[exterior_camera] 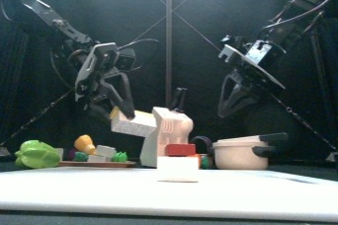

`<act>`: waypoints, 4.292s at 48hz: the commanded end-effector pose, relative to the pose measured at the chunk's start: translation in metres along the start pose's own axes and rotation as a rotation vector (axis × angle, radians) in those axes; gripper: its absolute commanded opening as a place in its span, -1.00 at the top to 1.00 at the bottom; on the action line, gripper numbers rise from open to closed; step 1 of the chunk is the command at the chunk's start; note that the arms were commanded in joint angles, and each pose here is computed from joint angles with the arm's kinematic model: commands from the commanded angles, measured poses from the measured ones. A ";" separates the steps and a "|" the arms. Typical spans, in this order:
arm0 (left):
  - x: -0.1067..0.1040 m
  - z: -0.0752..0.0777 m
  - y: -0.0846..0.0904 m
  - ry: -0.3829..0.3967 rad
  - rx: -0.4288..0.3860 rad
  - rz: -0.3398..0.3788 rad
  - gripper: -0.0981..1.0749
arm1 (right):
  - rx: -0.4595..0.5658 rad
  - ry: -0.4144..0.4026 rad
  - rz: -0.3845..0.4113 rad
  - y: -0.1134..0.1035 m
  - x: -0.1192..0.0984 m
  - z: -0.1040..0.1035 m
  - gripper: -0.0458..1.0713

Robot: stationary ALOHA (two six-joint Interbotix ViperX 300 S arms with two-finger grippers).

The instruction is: Place egg sushi onto cutting board

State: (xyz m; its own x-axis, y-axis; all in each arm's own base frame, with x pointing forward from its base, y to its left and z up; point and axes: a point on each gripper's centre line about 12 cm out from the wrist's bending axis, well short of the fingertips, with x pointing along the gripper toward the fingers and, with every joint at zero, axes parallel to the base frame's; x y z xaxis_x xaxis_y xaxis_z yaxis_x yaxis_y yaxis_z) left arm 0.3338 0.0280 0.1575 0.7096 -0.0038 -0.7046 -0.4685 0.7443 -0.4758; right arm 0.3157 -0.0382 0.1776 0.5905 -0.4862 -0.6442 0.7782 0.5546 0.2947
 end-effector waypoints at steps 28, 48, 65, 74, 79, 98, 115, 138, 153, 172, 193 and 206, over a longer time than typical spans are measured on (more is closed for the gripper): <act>-0.015 0.016 -0.040 0.045 0.037 -0.107 -0.15 | 0.008 -0.017 0.036 0.011 -0.006 0.007 -0.01; -0.033 0.031 -0.011 0.098 -0.075 0.012 -0.14 | 0.008 -0.018 0.041 0.012 -0.008 0.007 -0.01; -0.030 0.017 -0.020 0.109 -0.091 0.298 -0.15 | 0.006 -0.017 0.041 0.012 -0.008 0.006 -0.01; -0.021 -0.004 -0.035 0.081 -0.144 0.381 -0.16 | 0.007 -0.019 0.041 0.012 -0.008 0.007 -0.01; -0.014 -0.015 -0.046 0.071 -0.167 0.380 -0.16 | 0.005 -0.017 0.042 0.012 -0.008 0.006 -0.01; 0.031 -0.030 -0.097 -0.007 -0.239 0.497 -0.16 | -0.023 0.006 0.026 0.005 -0.006 -0.006 -0.01; 0.057 -0.074 -0.121 0.093 -0.332 0.707 -0.18 | -0.035 0.007 0.044 0.009 -0.010 -0.009 -0.01; 0.064 -0.087 -0.133 0.027 -0.378 0.682 -0.22 | -0.048 0.017 0.065 0.015 -0.015 -0.014 -0.01; 0.069 -0.093 -0.134 0.056 -0.389 0.616 -0.72 | -0.041 0.006 0.056 0.017 -0.017 -0.012 -0.01; 0.051 -0.078 -0.136 -0.004 -0.359 0.631 -0.92 | -0.051 0.005 0.060 0.018 -0.017 -0.014 -0.01; 0.011 -0.042 -0.122 -0.168 -0.257 0.664 -0.92 | -0.048 0.009 0.057 0.018 -0.017 -0.015 -0.01; -0.018 -0.012 -0.099 -0.260 -0.232 0.634 -0.91 | -0.051 0.009 0.059 0.019 -0.017 -0.015 -0.01</act>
State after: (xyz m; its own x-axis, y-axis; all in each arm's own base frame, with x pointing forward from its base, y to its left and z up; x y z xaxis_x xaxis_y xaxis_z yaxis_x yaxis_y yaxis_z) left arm 0.3630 -0.0648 0.1916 0.3108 0.5500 -0.7752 -0.9173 0.3872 -0.0931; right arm 0.3130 -0.0099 0.1724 0.6108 -0.4469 -0.6537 0.7398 0.6164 0.2698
